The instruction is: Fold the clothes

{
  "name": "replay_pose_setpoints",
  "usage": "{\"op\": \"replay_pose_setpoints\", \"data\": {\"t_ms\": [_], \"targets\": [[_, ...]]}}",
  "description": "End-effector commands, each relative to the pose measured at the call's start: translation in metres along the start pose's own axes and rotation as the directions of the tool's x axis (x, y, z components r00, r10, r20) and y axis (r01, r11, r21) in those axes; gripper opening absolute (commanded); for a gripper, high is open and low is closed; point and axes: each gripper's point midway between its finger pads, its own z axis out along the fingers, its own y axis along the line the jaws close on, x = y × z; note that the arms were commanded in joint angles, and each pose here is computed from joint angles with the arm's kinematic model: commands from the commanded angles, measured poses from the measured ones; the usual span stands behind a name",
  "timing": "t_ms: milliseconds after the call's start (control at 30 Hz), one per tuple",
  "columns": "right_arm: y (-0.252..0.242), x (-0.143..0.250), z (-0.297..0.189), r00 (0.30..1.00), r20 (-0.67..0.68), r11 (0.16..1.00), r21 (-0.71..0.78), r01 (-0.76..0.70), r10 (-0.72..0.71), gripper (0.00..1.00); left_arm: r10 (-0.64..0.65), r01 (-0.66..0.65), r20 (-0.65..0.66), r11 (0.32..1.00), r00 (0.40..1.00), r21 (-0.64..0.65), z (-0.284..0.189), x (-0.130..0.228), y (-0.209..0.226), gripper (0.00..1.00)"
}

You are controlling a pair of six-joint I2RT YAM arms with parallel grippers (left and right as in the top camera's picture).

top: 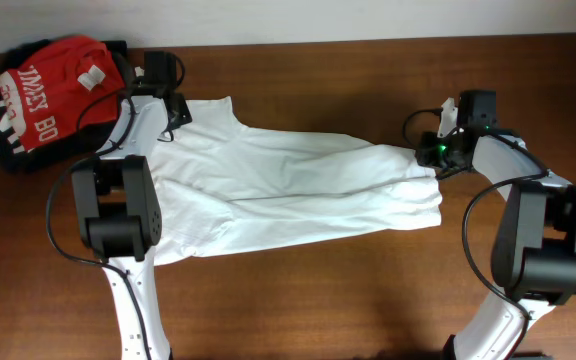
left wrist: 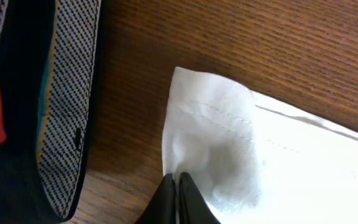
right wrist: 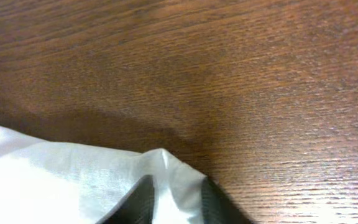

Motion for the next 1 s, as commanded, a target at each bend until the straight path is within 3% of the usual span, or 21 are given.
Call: {"op": "replay_pose_setpoints", "data": {"t_ms": [0, 33, 267, 433, 633, 700, 967], "targets": [[-0.003, -0.003, 0.002, 1.000, 0.000, 1.000, 0.004, -0.004, 0.004, 0.10, 0.033, -0.031, -0.088, 0.999, 0.996, 0.021, 0.010, 0.026, -0.001, 0.01], [-0.005, -0.005, -0.001, 1.000, -0.001, 1.000, 0.007, -0.010, 0.010, 0.05, 0.051, -0.049, -0.094, 0.999, 0.994, 0.021, 0.004, 0.025, 0.001, 0.01], [-0.019, -0.045, -0.045, 0.995, 0.014, 0.995, 0.024, -0.096, 0.096, 0.04, 0.053, -0.052, -0.016, 0.997, 0.998, 0.059, -0.078, -0.014, 0.007, 0.01], [-0.021, -0.042, -0.057, 0.993, -0.025, 0.993, 0.033, -0.115, 0.116, 0.04, 0.057, -0.054, -0.041, 0.996, 0.998, 0.066, -0.116, -0.010, 0.016, 0.01], [-0.046, -0.020, -0.074, 0.970, -0.124, 0.977, 0.070, -0.200, 0.208, 0.04, 0.078, -0.062, -0.146, 0.992, 0.986, 0.109, -0.170, 0.019, 0.026, 0.01], [-0.055, -0.013, -0.078, 0.961, -0.142, 0.970, 0.081, -0.227, 0.237, 0.04, 0.097, -0.078, -0.264, 0.994, 0.960, 0.081, -0.177, 0.048, 0.038, 0.01], [-0.070, -0.011, -0.082, 0.951, -0.138, 0.960, 0.093, -0.264, 0.275, 0.04, 0.124, -0.088, -0.504, 0.992, 0.855, 0.094, -0.200, 0.105, 0.049, 0.01]]}}
